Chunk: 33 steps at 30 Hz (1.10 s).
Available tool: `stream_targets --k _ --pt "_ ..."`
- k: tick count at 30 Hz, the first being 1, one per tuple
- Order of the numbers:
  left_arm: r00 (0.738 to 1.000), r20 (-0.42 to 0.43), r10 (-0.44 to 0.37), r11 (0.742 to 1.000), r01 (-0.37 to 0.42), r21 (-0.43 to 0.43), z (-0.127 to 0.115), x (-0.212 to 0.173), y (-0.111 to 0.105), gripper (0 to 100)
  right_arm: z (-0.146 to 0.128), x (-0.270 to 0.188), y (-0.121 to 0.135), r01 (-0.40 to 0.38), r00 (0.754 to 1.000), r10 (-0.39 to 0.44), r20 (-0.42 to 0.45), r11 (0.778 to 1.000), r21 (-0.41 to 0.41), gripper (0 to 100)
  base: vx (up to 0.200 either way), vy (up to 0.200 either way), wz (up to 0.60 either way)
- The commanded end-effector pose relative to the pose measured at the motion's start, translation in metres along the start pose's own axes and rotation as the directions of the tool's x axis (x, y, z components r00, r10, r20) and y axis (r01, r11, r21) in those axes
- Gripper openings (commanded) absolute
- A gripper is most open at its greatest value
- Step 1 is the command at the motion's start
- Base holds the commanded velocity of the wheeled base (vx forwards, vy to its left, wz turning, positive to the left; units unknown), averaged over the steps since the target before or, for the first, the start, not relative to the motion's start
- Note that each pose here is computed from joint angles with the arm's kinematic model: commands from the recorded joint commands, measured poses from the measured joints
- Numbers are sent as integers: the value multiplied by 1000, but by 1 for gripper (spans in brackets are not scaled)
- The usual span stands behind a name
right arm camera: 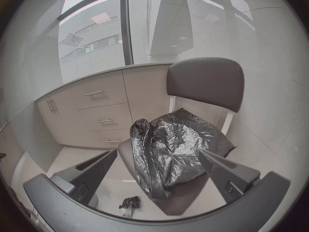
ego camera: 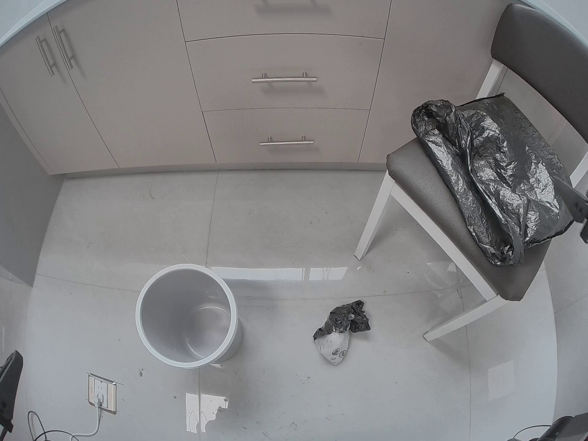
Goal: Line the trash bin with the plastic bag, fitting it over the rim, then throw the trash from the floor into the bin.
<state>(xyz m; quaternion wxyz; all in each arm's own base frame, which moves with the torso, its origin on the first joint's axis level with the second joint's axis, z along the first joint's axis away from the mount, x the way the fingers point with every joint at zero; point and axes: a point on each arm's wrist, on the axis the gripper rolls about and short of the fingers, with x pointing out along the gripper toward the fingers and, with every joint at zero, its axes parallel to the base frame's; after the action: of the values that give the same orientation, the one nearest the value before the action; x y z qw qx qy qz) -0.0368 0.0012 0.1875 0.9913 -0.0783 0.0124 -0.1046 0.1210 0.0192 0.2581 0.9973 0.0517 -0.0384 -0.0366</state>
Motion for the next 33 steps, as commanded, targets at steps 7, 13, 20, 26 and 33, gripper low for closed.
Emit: stream_targets --k 7,13,20,26,33 --pt "976 -191 -108 993 96 -71 18 34 -1 100 -53 163 89 172 982 -174 -69 984 -43 100 0 0 0" --pt "975 -195 -107 993 94 -72 15 33 0 100 -38 194 100 231 973 -231 3 973 3 100 0 0 0" --pt "974 -196 -110 993 97 -72 15 34 0 100 -25 200 95 278 959 -278 44 960 5 100 0 0 0" --pt "977 -184 -112 992 100 -70 14 31 0 100 -40 198 92 294 956 -294 6 955 -33 100 0 0 0" --pt "975 -192 -107 993 95 -71 9 31 1 100 -51 214 84 339 941 -339 -8 939 -53 100 0 0 0"
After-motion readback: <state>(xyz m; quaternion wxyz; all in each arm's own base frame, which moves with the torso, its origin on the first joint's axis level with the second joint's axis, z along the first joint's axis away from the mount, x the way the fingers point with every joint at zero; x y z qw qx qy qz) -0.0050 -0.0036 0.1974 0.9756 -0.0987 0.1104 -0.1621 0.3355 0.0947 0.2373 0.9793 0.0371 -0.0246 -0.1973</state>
